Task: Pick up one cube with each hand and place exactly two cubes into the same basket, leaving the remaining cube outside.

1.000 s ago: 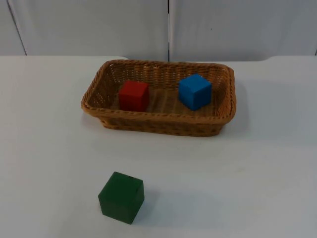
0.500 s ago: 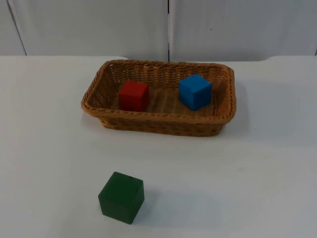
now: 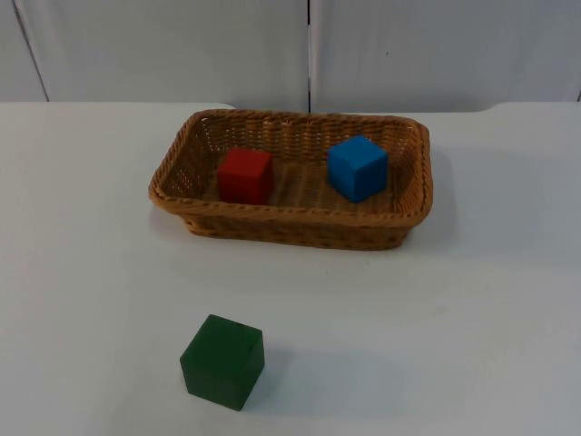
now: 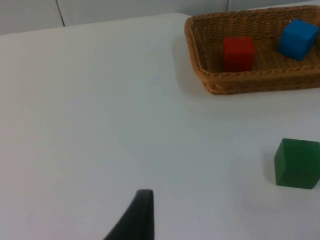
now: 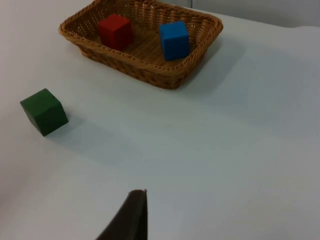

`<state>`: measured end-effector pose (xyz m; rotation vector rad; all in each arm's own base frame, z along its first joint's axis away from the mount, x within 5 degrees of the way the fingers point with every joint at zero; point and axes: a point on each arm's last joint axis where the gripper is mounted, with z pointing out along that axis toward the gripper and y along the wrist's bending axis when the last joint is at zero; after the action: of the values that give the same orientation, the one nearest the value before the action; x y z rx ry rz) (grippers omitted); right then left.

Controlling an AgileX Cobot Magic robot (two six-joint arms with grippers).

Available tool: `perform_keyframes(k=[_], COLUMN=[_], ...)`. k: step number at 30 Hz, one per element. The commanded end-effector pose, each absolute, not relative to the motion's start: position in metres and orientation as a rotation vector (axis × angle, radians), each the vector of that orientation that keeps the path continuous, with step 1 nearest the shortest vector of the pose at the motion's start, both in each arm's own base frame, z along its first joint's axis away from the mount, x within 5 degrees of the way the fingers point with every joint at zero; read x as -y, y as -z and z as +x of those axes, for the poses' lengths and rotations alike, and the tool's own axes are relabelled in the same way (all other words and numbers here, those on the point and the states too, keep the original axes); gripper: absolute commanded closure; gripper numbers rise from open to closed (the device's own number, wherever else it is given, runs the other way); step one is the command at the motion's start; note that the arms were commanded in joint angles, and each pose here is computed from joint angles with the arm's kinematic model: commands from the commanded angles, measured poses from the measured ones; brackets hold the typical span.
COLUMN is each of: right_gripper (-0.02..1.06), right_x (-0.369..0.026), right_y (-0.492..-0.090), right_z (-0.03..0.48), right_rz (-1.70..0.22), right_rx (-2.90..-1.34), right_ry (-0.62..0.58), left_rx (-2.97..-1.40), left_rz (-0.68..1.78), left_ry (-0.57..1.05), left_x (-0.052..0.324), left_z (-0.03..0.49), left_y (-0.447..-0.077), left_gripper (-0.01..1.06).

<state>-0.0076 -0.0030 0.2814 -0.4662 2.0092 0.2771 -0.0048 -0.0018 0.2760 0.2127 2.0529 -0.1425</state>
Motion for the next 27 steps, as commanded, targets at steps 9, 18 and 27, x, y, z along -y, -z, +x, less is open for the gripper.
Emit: perform_keyframes(k=[9,18,27], right_gripper=[-0.01,-0.01,-0.01], right_x=[0.0028,0.0028,0.0028], right_y=[-0.2803,-0.2803,-0.2803], right_z=[-0.0069,-0.0069,-0.0069], right_rz=[-0.459,-0.459,-0.459], right_rx=[-2.004,-2.004,-2.004], right_ry=[-0.277,-0.277,-0.277], left_rx=[-2.06,-2.063,-2.063], left_rz=[0.143,0.042,0.031], left_ry=[0.111,0.051,0.044], left_x=[0.002,0.0025,0.0025], left_z=[-0.0052,-0.0049,-0.0049], left_y=[-0.2747,-0.2747,-0.2747], left_gripper=[0.0,0.0,0.0])
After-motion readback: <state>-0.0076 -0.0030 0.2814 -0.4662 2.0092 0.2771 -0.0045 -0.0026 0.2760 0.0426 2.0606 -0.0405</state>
